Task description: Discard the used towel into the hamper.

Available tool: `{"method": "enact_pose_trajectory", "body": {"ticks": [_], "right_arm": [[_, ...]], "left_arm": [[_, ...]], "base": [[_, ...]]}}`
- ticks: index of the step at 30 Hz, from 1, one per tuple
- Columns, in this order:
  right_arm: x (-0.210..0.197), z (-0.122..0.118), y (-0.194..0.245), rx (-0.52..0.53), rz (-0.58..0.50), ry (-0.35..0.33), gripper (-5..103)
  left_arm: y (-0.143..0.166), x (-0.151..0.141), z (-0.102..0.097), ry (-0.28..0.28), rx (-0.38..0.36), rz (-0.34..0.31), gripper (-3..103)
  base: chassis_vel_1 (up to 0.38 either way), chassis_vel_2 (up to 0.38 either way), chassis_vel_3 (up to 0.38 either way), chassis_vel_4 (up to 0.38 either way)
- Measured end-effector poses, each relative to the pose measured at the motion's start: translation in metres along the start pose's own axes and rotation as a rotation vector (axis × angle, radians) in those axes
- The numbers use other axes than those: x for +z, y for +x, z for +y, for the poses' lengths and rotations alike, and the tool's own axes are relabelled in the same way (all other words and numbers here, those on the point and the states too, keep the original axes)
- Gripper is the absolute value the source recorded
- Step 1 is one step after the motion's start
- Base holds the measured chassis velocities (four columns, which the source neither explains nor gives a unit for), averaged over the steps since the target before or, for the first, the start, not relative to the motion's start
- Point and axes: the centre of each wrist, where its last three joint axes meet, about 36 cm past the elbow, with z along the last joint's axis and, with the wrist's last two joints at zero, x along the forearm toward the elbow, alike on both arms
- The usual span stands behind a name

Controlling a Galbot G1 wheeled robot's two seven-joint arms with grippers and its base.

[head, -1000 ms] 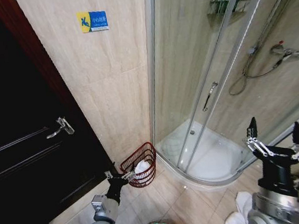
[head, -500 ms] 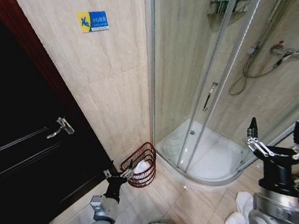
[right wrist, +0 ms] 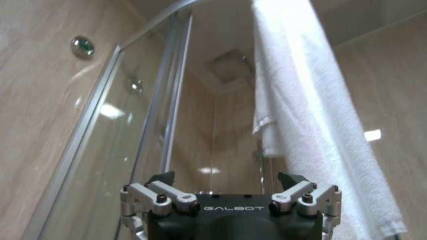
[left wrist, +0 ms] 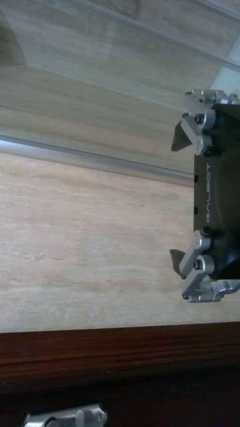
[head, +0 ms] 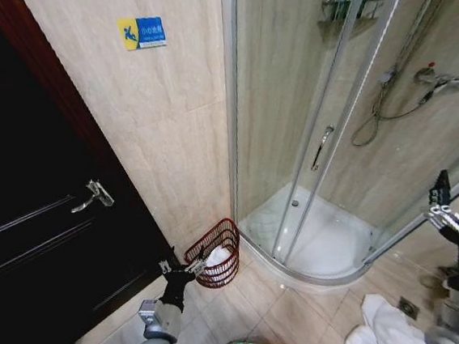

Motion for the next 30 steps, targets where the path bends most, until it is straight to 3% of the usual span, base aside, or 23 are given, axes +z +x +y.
{"method": "enact_pose_trajectory", "body": {"ticks": [7, 17, 30], "right_arm": [[-0.001, 0.001, 0.007, -0.015, -0.029, 0.038, 100], [-0.011, -0.026, 0.007, 0.040, -0.067, 0.094, 100], [-0.007, -0.018, 0.008, 0.064, -0.045, 0.078, 100]], "left_arm": [[0.000, 0.000, 0.000, 0.000, 0.001, 0.001, 99], [0.000, 0.000, 0.000, 0.000, 0.001, 0.001, 99], [0.000, 0.000, 0.000, 0.000, 0.001, 0.001, 99]], "base": [[0.000, 0.000, 0.000, 0.000], [0.000, 0.000, 0.000, 0.000], [-0.059, -0.060, -0.063, -0.062]]}}
